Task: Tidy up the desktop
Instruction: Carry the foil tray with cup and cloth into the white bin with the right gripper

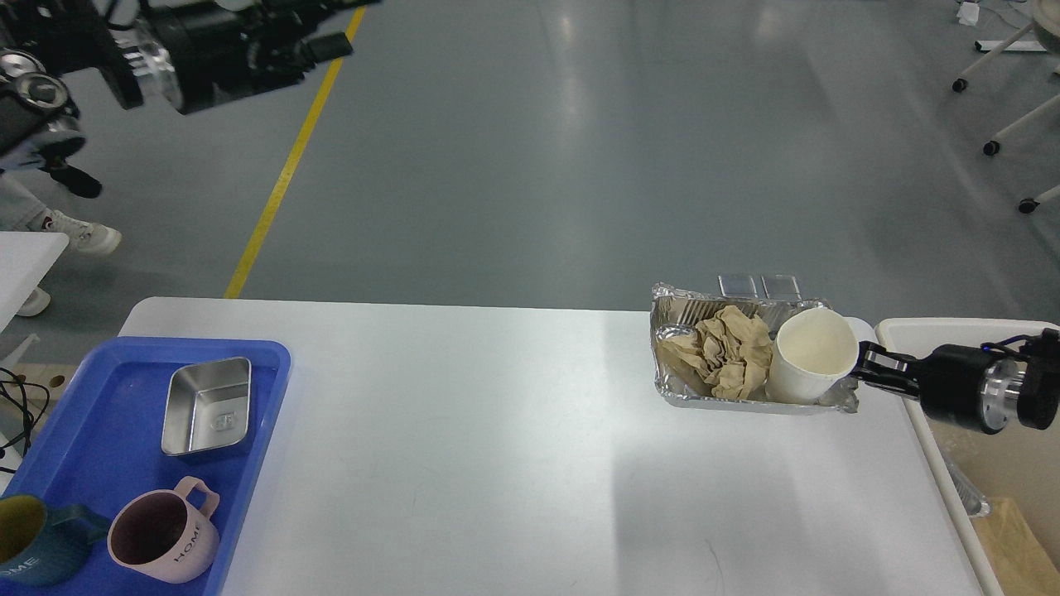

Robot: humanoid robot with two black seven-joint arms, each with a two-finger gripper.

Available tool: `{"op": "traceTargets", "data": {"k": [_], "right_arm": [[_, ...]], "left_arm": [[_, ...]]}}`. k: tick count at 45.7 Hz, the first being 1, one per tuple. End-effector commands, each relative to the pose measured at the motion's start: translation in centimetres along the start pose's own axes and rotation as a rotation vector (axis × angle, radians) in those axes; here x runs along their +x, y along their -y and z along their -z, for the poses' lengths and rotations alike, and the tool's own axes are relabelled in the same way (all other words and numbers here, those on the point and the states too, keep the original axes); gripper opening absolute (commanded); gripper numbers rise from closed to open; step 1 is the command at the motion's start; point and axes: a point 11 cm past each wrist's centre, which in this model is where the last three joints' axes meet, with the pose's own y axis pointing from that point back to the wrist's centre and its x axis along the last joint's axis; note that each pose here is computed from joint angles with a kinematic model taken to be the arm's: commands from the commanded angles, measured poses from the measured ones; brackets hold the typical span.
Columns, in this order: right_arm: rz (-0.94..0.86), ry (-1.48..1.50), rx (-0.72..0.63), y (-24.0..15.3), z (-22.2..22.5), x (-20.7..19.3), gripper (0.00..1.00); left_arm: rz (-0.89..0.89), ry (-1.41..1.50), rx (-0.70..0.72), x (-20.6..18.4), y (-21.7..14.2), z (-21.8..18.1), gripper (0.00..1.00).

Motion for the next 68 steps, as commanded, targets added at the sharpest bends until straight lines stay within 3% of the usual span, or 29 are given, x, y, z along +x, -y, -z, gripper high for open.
{"op": "traceTargets", "data": {"k": [1,10,23,34,40,53,68], "right_arm": [[-0.087,0.063,-0.028,-0.8,-1.2,1.1,0.0],[-0.281,0.246,-0.094,-3.0,-4.4,4.2,0.0],[-0.531,0.473,-0.235,-7.9,-11.3,6.2,0.0],[-0.651,0.633,-0.4,-12.0,-17.8,3.3,0.0],[-0.681,0.685,-0.468,-12.9,-20.1,1.1,0.0],[-0.763,0.818,-0.625,-14.4,-25.2,-3.0,0.0],[-0.778,0.849,-0.673,-13.5,-26.6,-4.8,0.0]], "left_arm": [[-0.21,-0.174,0.023,2.6,-4.2,3.9,0.93],[-0.506,-0.497,0.007,2.2,-7.7,10.1,0.93],[-0.693,-0.682,-0.033,1.0,-9.4,14.7,0.93],[-0.911,-0.678,0.085,0.6,-9.8,17.8,0.95],[-0.923,-0.713,0.108,-1.0,-8.6,19.1,0.95],[-1.021,-0.807,-0.06,-0.7,-7.8,18.0,0.95],[-1.081,-0.945,-0.104,-1.6,-6.9,18.7,0.95]]}}
